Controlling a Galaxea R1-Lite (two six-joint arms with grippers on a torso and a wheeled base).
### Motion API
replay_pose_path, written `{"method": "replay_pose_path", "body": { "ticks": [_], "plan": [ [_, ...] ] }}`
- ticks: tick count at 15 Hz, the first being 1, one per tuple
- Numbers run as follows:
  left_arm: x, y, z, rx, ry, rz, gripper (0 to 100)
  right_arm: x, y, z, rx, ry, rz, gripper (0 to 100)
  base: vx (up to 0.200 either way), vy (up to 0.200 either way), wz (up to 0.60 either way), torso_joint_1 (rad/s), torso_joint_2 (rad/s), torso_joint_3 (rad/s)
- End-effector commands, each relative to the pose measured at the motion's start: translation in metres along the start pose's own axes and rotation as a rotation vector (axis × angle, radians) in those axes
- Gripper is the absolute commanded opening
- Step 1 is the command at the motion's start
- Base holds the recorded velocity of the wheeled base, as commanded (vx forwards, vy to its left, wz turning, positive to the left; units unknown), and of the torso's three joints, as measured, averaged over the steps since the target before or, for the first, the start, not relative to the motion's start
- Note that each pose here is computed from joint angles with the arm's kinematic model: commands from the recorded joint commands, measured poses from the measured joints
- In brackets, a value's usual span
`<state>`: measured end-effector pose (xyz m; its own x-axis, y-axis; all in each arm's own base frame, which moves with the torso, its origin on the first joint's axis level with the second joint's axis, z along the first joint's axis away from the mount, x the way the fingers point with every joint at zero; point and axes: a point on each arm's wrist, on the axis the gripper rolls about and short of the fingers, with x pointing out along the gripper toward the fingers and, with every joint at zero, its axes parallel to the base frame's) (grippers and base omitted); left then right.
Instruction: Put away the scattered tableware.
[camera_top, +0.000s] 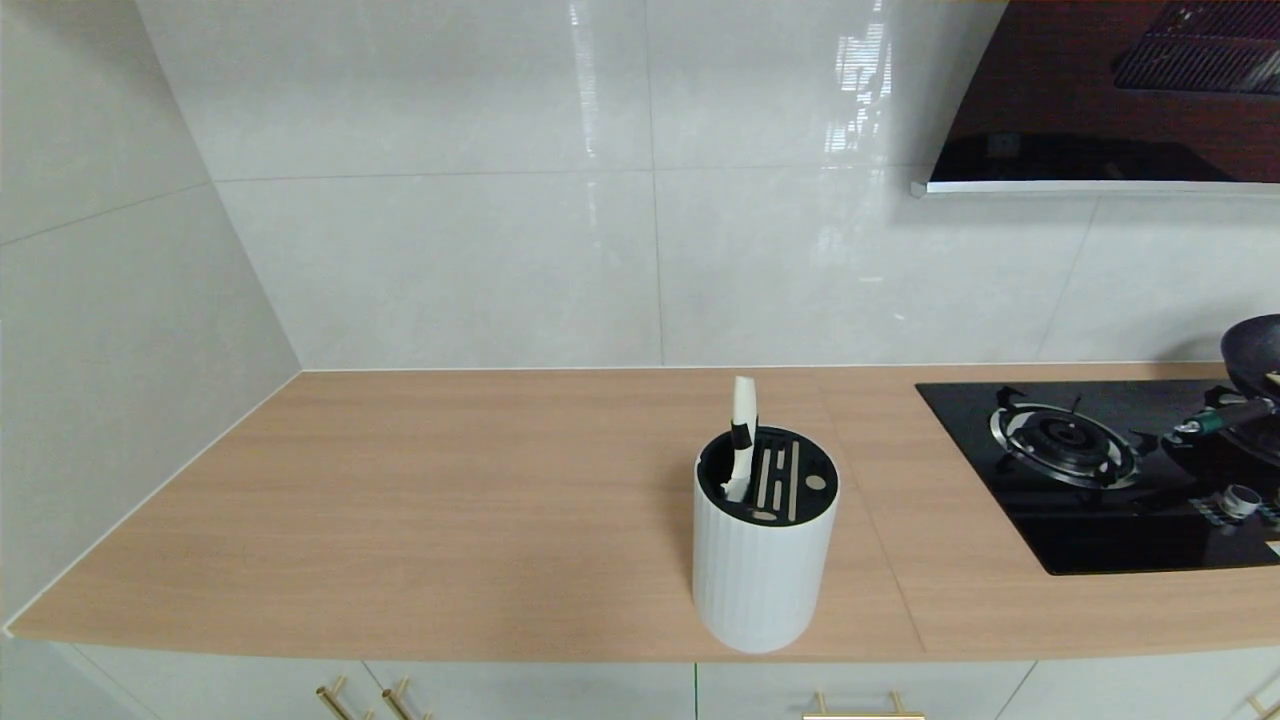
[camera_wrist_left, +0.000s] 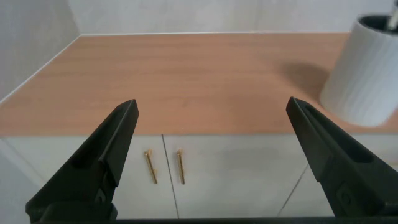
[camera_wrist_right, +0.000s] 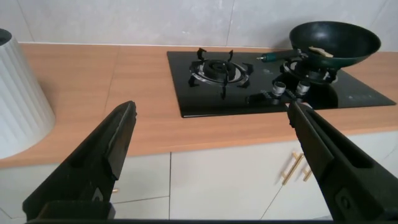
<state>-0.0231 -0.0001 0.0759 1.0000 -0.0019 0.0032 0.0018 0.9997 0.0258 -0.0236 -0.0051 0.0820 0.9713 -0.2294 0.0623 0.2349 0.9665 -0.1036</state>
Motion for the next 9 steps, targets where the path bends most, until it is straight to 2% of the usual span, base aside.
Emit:
{"method": "replay_pose_path", "body": {
  "ticks": [1,3,5,6,7,8,9],
  "plan": [
    [0.0002,0.0001,-0.0001,0.022,0.003,0.006,100,0.0012,0.0002,0.0001,0.02,0.014,0.004,100,0.0,0.0,0.0,0.0,0.0,0.0],
    [0.0002,0.0001,0.0002,-0.023,0.0,0.007,100,0.0008,0.0002,-0.0004,0.092,0.014,0.005,100,0.0,0.0,0.0,0.0,0.0,0.0],
    [0.0002,0.0002,0.0002,-0.024,0.0,0.008,100,0.0002,0.0001,-0.001,0.136,0.011,0.005,100,0.0,0.0,0.0,0.0,0.0,0.0],
    [0.0002,0.0002,0.0002,-0.024,0.0,0.008,100,0.0001,0.0005,-0.0008,0.117,0.009,0.025,100,0.0,0.0,0.0,0.0,0.0,0.0],
    [0.0002,0.0002,0.0002,-0.024,0.0,0.008,100,-0.0001,0.0026,-0.0003,0.052,-0.005,0.12,100,0.0,0.0,0.0,0.0,0.0,0.0],
    [0.0002,0.0002,0.0002,-0.024,0.0,0.008,100,-0.0003,0.0041,-0.0007,0.04,-0.006,0.184,100,0.0,0.0,0.0,0.0,0.0,0.0],
    [0.0002,0.0002,0.0002,-0.024,0.0,0.008,100,-0.0011,0.0071,-0.0004,0.046,-0.019,0.325,100,0.0,0.0,0.0,0.0,0.0,0.0]
  ]
}}
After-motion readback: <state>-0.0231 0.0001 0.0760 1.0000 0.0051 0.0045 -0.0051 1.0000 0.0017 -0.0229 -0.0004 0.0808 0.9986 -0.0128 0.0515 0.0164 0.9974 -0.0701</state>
